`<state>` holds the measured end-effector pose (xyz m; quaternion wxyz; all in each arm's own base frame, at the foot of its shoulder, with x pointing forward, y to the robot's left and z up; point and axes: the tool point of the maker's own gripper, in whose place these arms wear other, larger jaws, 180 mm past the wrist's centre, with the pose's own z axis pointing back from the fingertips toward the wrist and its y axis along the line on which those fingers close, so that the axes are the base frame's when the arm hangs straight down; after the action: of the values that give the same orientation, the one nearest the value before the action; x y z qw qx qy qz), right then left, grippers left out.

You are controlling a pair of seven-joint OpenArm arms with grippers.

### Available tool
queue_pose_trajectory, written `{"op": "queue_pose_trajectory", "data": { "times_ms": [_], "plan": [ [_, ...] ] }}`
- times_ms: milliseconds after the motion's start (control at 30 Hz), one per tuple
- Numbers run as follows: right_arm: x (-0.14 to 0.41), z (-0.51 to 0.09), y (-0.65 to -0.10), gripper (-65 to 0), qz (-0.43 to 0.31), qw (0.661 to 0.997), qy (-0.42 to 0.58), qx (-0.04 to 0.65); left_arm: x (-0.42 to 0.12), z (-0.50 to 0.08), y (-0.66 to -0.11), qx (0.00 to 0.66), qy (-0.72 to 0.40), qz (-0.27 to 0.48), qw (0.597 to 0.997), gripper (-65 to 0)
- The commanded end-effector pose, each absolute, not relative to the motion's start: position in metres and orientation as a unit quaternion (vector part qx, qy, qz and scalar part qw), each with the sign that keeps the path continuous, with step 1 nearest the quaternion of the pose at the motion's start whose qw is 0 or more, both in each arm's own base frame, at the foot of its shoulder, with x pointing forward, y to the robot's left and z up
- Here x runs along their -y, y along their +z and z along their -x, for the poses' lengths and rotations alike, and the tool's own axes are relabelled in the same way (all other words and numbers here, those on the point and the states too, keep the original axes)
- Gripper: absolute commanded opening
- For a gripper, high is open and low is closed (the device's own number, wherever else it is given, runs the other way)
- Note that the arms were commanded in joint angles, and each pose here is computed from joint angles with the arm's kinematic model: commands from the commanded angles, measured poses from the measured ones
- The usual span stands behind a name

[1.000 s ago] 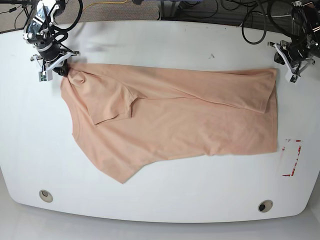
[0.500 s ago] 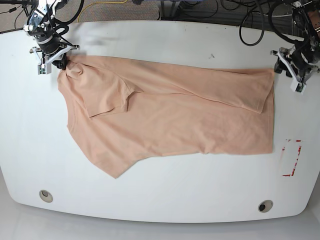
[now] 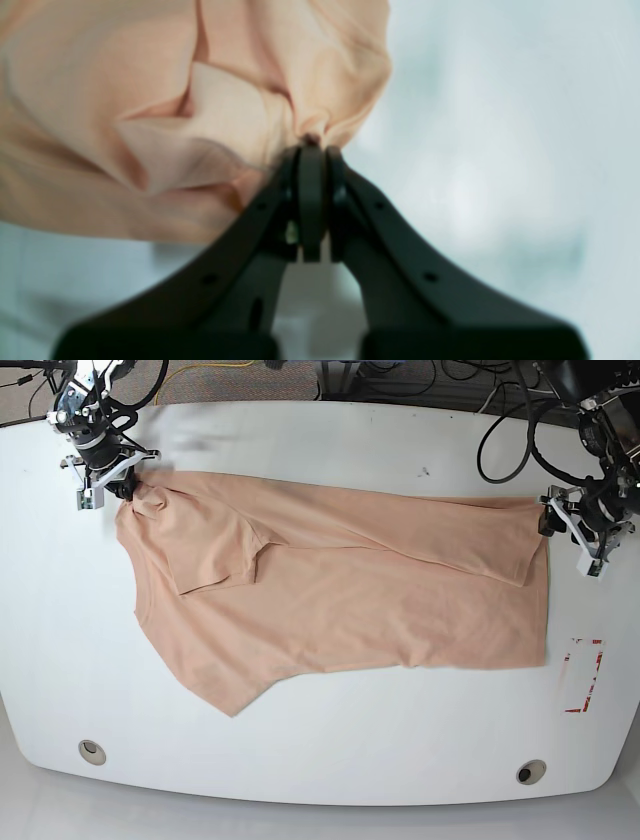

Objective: Layout the t-shirt on the table in an organized manner, then fold the t-shirt properly
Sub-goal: 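Pull the shirt taut with both grippers, dragging it away from the table edge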

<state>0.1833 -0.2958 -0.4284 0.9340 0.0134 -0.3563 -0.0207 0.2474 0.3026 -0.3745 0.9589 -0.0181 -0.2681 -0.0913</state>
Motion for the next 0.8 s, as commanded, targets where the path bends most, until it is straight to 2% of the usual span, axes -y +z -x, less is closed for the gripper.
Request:
{"op": "queue_pose_trajectory", "data": {
  "times_ms": [0,433,467,633,767],
  "plan": [
    [0.298,-0.177,-0.435,-64.4,-0.003,0.945,-0.011,0.328,-0.306,-0.259,-0.376,0.267,-0.096,0.017,0.959,-27.6],
    [0.298,-0.178,-0.434,-64.4,-0.003,0.944,-0.011,0.329,-0.287,-0.261,-0.395,0.240,-0.116,0.041,0.963,-28.5],
    [0.298,-0.178,-0.434,-64.4,-0.003,0.944,-0.011,0.329,-0.286,-0.261,-0.395,0.239,-0.118,0.042,0.963,-29.9],
    [0.298,-0.178,-0.434,-64.4,-0.003,0.944,-0.011,0.329,-0.278,-0.257,-0.402,0.227,-0.132,0.047,0.964,-45.7],
    [0.298,-0.178,-0.434,-64.4,-0.003,0.944,-0.011,0.329,-0.277,-0.252,-0.406,0.220,-0.132,0.049,0.965,-53.2]
  ]
}}
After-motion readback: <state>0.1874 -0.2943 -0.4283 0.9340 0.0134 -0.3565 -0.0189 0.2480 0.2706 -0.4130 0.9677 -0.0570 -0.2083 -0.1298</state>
